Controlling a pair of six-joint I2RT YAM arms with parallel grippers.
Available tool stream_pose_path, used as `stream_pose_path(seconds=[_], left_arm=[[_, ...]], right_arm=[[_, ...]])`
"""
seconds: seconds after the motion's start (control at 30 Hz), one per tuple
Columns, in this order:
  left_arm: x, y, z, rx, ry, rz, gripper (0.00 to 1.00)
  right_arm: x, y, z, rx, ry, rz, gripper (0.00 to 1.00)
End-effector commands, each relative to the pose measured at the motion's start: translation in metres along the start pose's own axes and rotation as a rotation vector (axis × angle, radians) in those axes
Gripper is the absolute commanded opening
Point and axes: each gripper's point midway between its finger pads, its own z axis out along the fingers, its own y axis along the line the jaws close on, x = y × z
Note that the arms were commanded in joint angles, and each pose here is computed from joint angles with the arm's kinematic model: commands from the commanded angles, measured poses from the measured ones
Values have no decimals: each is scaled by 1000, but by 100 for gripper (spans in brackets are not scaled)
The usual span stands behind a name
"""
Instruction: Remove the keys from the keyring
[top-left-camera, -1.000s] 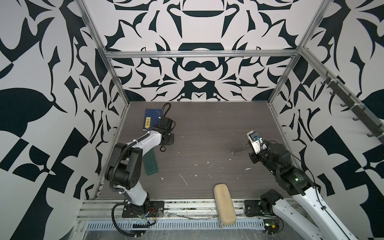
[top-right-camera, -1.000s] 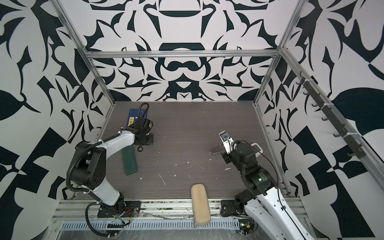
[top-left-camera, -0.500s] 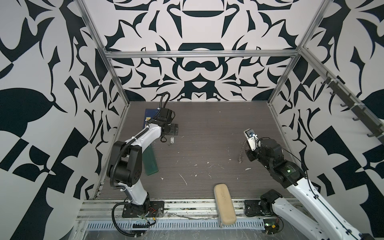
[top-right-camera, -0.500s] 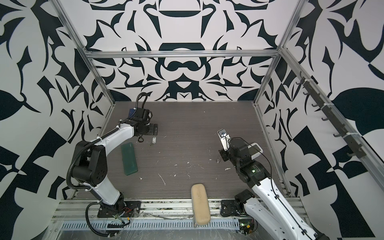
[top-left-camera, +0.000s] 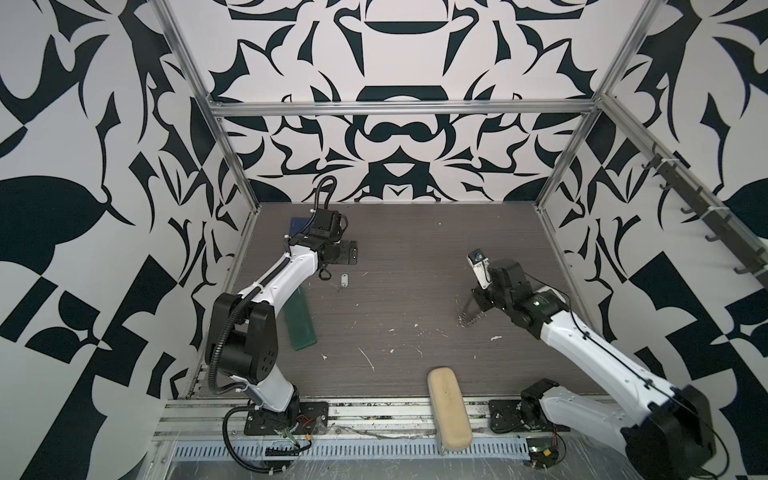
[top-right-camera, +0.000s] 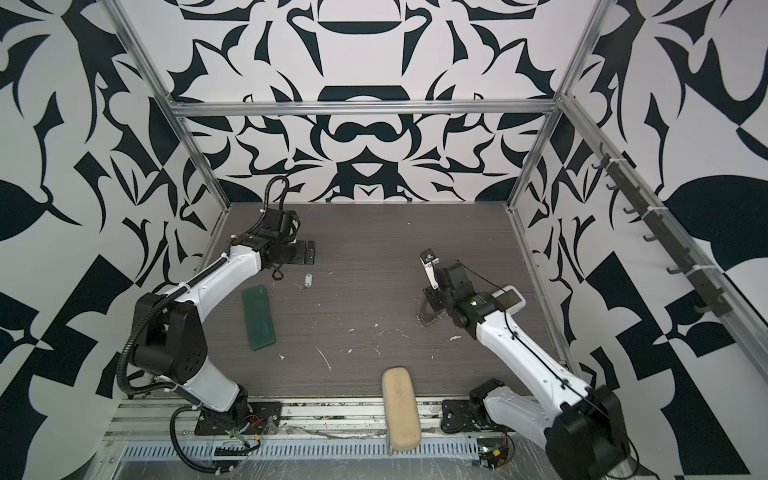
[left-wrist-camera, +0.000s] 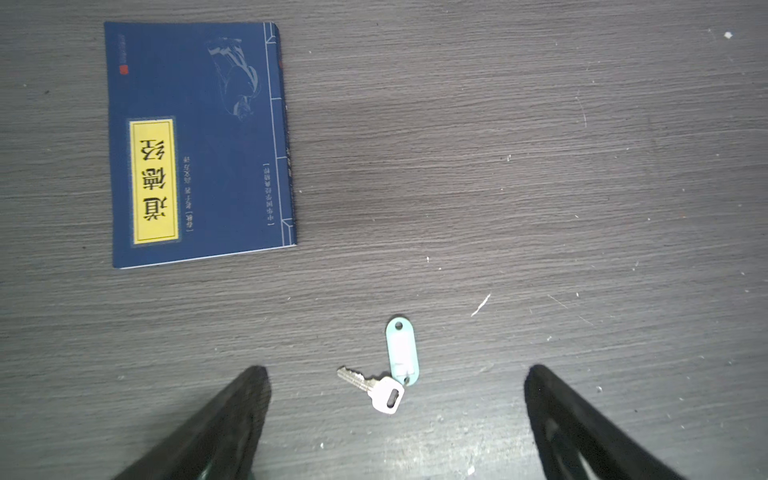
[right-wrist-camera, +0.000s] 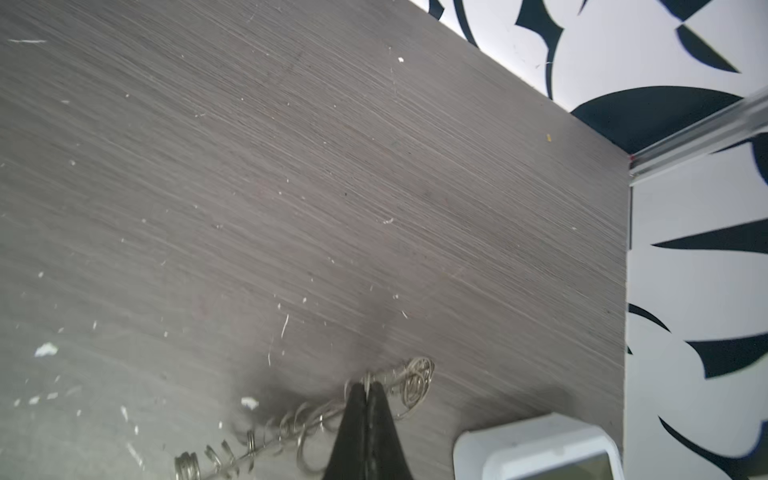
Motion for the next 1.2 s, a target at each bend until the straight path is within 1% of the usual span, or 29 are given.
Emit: stream_pose_path(seconds=[0.0,0.23,0.33,0.37,0.4,0.43,0.47,0.53,0.57,0.6,0.63,0.7,0.77,0.9,0.93,1.0,1.07,1.17], left_arm=[[-9,-1,-25,20,-33,-16,99],[-5,0,-40,28,-48,-21,99],[0,0,-42,34,-48,-21,99],[1,0,-43,37,-50,-23,100],[1,0,-44,37,-52,-21,99],[0,0,-45,38,-56,-17,99],[-2,0,-47,37,-63,-17,99],[-6,2,-51,29,-81,-8,99],[-10,3,-53,22,-104,-6,100],[-14,4,-56,19,-132,-4,99],[-18,4,-59,20,-171,2,100],[-26,6,-65,16,-265,13,99],[-30,15,-69,-22,-369,7,99],[-32,32,-91,-81,-599,-14,99],[-29,36,-93,-97,-646,-18,99],[-18,40,-90,-111,-688,8,99],[-8,46,-84,-142,-688,19,99],[1,64,-82,-229,-704,-27,99]], right_arm=[[-42,-6,15,17,-61,41,0],[-36,-1,101,6,128,38,0],[-39,-8,123,15,164,46,0],[-41,-11,127,17,171,46,13],[-45,-8,128,-14,175,45,28],[-48,-10,127,-21,181,41,58],[-52,-14,124,-10,180,43,82],[-63,-23,109,11,153,46,95],[-67,-36,99,67,132,54,96],[-70,-44,89,87,103,69,97],[-70,-55,78,118,69,104,99],[-61,-77,62,183,-9,206,99],[-38,-98,51,273,-100,310,99],[9,-110,43,380,-231,412,99],[16,-112,41,405,-265,421,100],[28,-110,40,424,-307,417,99],[32,-103,42,408,-364,389,99],[35,-99,49,405,-417,361,100]])
